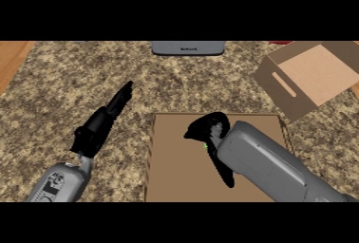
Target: Pick the eggplant from the tray and place it in the cardboard box
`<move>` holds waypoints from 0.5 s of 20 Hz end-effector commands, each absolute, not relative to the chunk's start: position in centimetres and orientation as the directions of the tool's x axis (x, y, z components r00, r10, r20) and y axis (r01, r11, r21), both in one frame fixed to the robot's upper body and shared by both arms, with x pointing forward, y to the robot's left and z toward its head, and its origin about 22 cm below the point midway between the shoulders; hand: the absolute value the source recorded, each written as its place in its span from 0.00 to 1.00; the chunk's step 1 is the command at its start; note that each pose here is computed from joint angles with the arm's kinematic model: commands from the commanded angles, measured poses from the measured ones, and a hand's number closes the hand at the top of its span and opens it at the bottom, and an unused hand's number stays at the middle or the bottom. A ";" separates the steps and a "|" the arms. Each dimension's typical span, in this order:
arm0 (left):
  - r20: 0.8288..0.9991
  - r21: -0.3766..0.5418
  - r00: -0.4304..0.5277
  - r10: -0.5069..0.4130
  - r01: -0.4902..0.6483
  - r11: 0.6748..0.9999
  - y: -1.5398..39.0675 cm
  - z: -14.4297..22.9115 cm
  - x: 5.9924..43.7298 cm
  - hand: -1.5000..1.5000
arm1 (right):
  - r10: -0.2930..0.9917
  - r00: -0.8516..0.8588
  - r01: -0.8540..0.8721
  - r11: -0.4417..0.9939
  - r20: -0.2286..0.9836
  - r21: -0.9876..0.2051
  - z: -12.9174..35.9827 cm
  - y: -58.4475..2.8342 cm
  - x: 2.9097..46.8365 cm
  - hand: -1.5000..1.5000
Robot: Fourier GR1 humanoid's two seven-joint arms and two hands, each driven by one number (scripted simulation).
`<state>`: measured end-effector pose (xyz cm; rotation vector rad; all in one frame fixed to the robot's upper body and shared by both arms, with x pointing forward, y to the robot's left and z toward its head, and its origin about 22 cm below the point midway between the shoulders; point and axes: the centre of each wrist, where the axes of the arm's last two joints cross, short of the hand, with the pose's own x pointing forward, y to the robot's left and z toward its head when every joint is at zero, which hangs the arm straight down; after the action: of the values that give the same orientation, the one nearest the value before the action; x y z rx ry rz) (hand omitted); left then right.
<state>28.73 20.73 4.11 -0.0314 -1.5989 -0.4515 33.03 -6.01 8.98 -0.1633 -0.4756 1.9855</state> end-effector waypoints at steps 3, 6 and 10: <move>0.963 0.268 -0.104 -0.248 0.288 0.919 21.4 5.4 28.6 0.50 | 0.894 -0.448 -0.841 -0.416 0.015 -0.346 7.0 -6.4 33.1 0.00; 0.962 0.272 -0.098 -0.254 0.292 0.917 20.1 3.5 28.3 0.50 | 0.887 -0.461 -0.846 -0.428 0.035 -0.318 6.3 -6.9 31.9 0.00; 0.967 0.254 -0.089 -0.239 0.288 0.923 20.9 3.8 28.3 0.50 | 0.876 -0.482 -0.840 -0.462 0.003 -0.285 7.5 -7.8 33.3 0.00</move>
<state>28.11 21.02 3.81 -0.0355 -1.6012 -0.4481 32.80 -7.55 7.26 -0.1433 -0.3978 2.0037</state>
